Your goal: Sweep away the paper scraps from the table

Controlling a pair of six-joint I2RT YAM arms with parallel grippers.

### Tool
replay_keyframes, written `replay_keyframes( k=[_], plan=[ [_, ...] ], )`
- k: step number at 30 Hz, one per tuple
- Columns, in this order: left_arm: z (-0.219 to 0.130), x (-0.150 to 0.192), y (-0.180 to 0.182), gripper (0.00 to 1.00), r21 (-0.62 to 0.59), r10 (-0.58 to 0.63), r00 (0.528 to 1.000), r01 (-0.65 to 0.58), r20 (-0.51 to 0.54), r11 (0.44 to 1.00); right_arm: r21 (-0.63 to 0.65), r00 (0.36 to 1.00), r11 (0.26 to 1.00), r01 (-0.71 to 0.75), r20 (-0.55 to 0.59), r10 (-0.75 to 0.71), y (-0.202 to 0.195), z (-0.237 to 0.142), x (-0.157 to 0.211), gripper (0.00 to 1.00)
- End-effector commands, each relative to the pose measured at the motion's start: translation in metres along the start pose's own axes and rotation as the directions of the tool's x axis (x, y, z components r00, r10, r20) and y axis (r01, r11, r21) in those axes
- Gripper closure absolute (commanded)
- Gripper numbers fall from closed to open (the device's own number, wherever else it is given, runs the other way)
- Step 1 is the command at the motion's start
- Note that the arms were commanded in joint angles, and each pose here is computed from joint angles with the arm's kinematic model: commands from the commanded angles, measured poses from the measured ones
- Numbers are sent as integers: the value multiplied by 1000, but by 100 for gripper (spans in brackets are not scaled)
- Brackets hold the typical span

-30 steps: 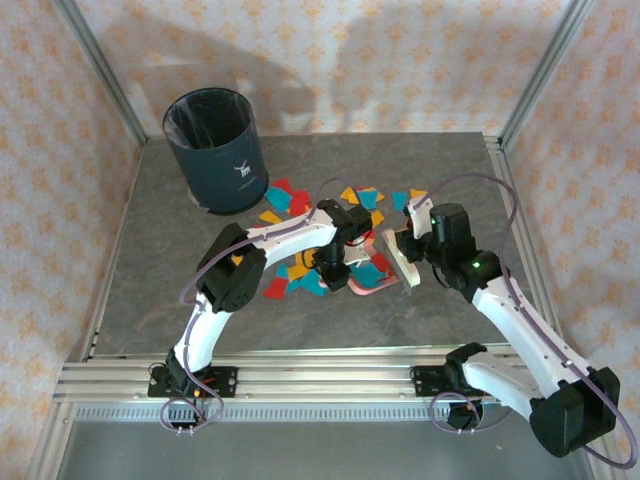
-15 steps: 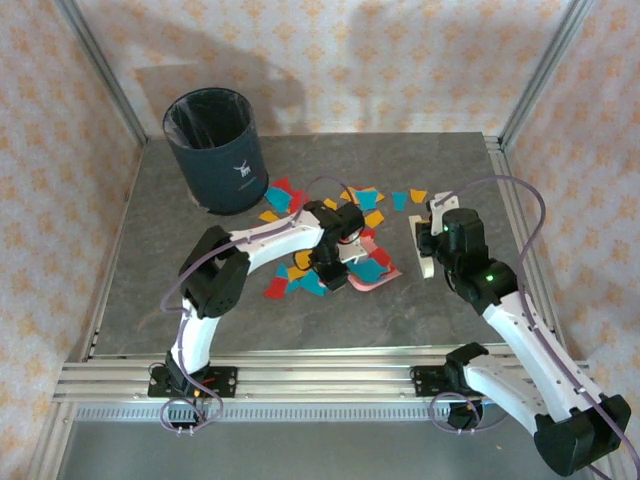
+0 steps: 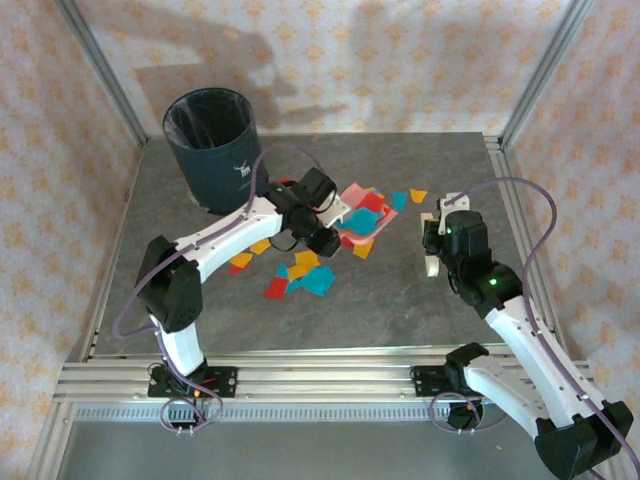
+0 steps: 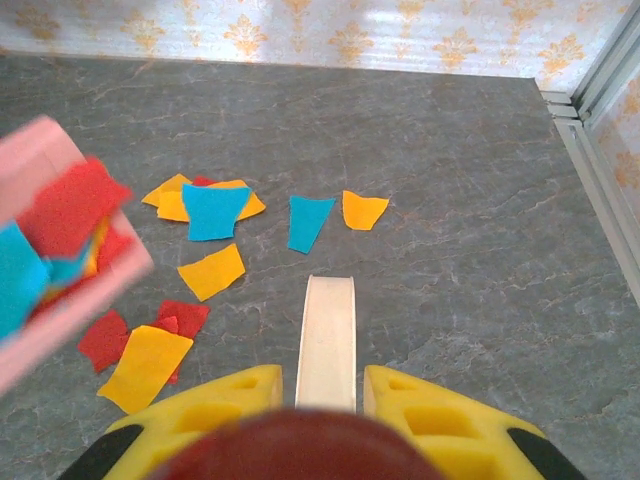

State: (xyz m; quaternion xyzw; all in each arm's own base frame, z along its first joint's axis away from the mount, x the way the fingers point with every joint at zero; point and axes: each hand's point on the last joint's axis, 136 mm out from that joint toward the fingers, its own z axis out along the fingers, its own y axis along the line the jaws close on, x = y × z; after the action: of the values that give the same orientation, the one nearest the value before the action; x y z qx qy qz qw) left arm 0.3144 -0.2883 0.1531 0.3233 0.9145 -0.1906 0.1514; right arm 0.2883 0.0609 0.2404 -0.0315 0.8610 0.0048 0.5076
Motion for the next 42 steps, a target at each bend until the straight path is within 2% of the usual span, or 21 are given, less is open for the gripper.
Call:
replay_keyframes(
  k=[1,3,9,23,34,42],
  plan=[
    [-38,-26,4,100,27,-57,988,54,142,998,-27,999,999,-30,26,31,5,-5,-9,100],
    [-51,-32,6,100,62,-73,983,64,166,996,-34,999,999,-33,22,34,6,-4,-8,100],
    [-85,-44,25,100,61,-122,969,112,215,992,-39,999,999,-38,12,38,8,-2,-5,100],
    [-139,-75,73,100,83,-304,910,292,282,953,-50,999,998,-37,-16,36,10,0,0,100],
    [-175,-93,123,100,111,-421,834,409,356,906,-53,998,997,-56,-23,55,10,-4,-1,100],
    [-202,-100,157,100,169,-506,752,483,423,859,-57,998,997,-56,-35,54,11,-3,3,100]
  ],
)
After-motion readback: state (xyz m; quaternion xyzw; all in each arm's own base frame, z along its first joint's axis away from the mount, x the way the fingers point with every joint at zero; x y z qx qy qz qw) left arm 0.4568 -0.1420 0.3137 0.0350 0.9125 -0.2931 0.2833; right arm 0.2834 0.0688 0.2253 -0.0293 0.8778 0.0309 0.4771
